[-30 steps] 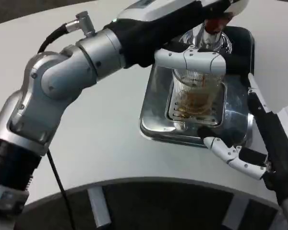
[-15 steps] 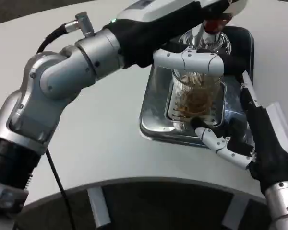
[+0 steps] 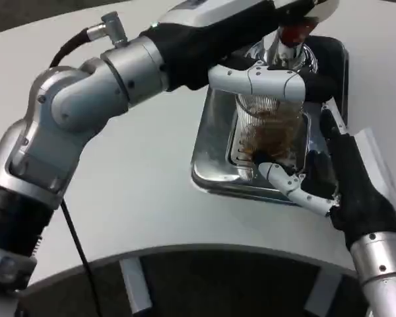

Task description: Grasp the cup under the faucet to collect the drink, then remove the cup.

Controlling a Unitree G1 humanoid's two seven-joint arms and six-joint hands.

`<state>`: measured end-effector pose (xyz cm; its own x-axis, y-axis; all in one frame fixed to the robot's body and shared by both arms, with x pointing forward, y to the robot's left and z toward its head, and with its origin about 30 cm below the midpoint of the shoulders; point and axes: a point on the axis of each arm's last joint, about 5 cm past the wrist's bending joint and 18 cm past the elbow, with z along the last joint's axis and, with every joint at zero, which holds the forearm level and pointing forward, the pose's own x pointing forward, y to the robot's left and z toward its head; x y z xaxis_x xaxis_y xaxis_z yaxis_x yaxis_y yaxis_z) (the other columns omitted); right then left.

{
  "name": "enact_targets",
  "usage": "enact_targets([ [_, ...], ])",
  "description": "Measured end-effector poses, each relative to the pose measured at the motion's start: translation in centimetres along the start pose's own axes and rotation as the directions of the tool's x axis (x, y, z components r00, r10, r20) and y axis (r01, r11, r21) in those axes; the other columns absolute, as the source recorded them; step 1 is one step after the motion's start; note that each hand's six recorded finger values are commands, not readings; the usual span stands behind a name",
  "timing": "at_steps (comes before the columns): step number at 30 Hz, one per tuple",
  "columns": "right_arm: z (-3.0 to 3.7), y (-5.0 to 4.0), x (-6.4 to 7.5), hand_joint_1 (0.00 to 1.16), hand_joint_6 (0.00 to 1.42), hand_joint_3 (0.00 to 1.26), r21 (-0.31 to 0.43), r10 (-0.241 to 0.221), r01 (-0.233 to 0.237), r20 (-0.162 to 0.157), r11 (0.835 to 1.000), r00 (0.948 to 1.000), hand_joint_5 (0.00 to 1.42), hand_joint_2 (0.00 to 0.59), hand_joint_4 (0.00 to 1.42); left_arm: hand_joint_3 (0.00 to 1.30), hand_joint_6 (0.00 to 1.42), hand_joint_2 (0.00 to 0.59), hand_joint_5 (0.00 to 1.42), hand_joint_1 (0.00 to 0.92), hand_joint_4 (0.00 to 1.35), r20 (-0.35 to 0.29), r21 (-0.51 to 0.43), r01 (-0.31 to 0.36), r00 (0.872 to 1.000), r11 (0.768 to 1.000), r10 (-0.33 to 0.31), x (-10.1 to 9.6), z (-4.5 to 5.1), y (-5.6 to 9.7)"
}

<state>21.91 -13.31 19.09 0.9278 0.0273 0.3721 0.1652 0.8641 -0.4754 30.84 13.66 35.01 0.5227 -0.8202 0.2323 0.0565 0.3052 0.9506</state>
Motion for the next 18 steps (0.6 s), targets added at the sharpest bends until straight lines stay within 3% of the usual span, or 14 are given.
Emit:
enact_targets([
  [18, -0.20, 1.01, 1.5, 0.69, 0.02, 0.00, 0.018, -0.001, 0.002, -0.033, 1.000, 0.9995, 0.00, 0.248, 0.00, 0.02, 0.09, 0.017, 0.00, 0.000, 0.00, -0.002, 0.005, 0.011, 1.000, 1.000, -0.011, -0.1, -0.02, 0.3],
])
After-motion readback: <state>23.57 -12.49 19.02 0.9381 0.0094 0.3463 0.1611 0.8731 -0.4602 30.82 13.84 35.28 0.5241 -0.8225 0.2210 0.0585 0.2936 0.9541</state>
